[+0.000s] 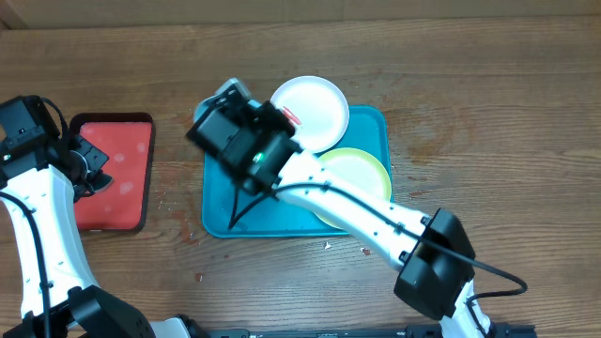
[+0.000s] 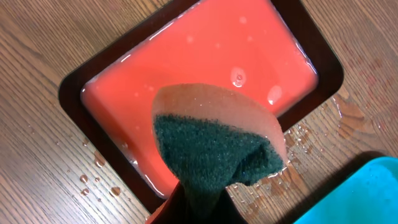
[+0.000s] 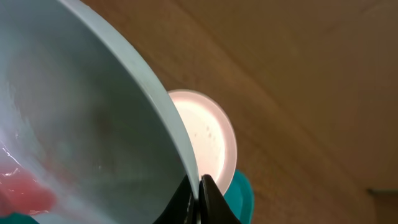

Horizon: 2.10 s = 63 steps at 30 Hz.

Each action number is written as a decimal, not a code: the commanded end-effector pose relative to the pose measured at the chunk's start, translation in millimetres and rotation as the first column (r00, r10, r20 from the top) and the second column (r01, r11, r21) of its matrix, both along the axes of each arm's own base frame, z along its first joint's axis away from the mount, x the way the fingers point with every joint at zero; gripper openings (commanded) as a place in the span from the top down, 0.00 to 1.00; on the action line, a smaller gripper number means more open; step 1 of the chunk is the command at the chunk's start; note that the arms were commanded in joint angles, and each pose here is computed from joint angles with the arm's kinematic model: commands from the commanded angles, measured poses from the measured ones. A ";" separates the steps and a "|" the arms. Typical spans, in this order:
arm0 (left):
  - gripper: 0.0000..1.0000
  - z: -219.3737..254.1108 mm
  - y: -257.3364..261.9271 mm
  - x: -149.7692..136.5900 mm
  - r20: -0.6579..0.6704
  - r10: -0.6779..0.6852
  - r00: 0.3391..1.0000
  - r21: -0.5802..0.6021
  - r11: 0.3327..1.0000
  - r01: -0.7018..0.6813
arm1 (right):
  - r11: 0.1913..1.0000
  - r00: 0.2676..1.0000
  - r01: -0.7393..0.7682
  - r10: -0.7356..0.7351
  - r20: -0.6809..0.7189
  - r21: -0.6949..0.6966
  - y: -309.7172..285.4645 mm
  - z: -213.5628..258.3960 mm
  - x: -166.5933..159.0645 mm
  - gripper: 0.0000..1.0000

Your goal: Clean dirty plates on tray and stack at the side

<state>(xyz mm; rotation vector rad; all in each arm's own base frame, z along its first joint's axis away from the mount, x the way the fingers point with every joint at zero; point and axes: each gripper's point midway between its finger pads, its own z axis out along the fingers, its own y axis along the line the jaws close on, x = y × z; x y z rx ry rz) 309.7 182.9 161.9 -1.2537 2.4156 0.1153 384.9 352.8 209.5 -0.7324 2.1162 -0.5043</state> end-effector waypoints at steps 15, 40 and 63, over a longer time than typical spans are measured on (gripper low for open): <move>0.96 2.6 7.0 1.3 0.012 0.031 0.999 0.006 1.000 -0.031 | 0.974 0.980 -0.069 0.108 0.170 -0.217 17.0 46.0 -4.4 0.96; 0.96 1.9 5.8 0.2 0.007 0.030 1.000 0.000 1.000 -0.030 | 0.845 0.873 0.105 0.174 -0.456 0.524 -59.6 -3.2 45.7 0.96; 0.96 2.0 6.3 1.0 0.010 0.029 1.000 0.001 1.000 -0.030 | 0.359 0.496 0.857 -0.383 -0.780 0.369 -427.6 -145.3 54.8 0.96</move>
